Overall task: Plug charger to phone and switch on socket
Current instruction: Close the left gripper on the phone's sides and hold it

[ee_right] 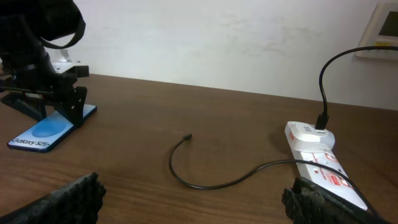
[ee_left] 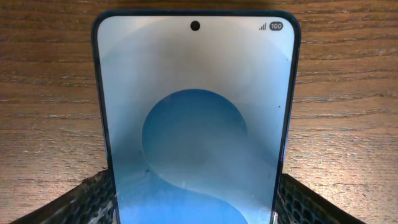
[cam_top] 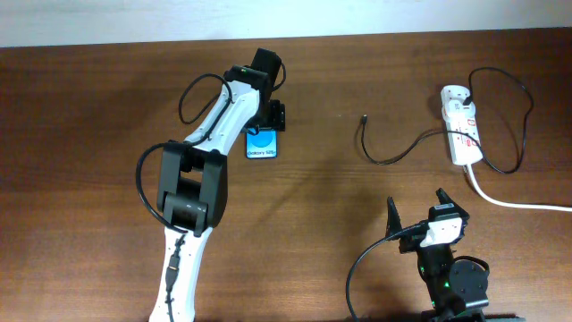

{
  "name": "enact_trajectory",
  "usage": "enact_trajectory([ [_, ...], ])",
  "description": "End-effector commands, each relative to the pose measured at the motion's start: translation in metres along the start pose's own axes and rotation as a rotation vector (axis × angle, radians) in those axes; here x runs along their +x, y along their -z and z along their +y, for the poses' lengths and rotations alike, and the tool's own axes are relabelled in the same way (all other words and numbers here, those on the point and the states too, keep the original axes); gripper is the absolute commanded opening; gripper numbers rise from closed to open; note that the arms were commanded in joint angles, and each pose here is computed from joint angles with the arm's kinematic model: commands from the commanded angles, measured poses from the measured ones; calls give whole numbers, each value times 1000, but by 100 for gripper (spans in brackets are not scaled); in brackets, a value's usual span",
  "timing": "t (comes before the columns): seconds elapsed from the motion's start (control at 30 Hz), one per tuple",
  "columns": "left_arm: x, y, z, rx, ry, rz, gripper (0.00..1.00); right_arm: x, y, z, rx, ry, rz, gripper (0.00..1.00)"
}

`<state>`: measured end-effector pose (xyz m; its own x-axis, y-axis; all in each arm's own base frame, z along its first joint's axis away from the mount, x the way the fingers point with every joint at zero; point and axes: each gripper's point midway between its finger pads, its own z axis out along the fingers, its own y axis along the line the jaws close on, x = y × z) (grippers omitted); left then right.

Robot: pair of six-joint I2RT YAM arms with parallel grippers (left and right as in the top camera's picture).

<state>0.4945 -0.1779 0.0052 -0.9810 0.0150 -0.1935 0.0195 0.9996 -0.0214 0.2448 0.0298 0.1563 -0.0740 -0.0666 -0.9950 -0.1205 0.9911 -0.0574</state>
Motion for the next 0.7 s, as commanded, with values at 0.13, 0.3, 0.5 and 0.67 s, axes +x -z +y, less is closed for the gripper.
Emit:
enact_trajectory([
  [0.13, 4, -12, -1, 3, 13, 25, 29, 4, 0, 2, -9, -7, 11, 98],
  [0.3, 4, -12, -1, 3, 13, 25, 18, 4, 0, 2, -9, -7, 11, 98],
  [0.5, 4, -12, -1, 3, 13, 25, 4, 4, 0, 2, -9, -7, 11, 98],
  [0.67, 2, -10, -1, 5, 13, 20, 0, 4, 0, 2, -9, -7, 11, 98],
])
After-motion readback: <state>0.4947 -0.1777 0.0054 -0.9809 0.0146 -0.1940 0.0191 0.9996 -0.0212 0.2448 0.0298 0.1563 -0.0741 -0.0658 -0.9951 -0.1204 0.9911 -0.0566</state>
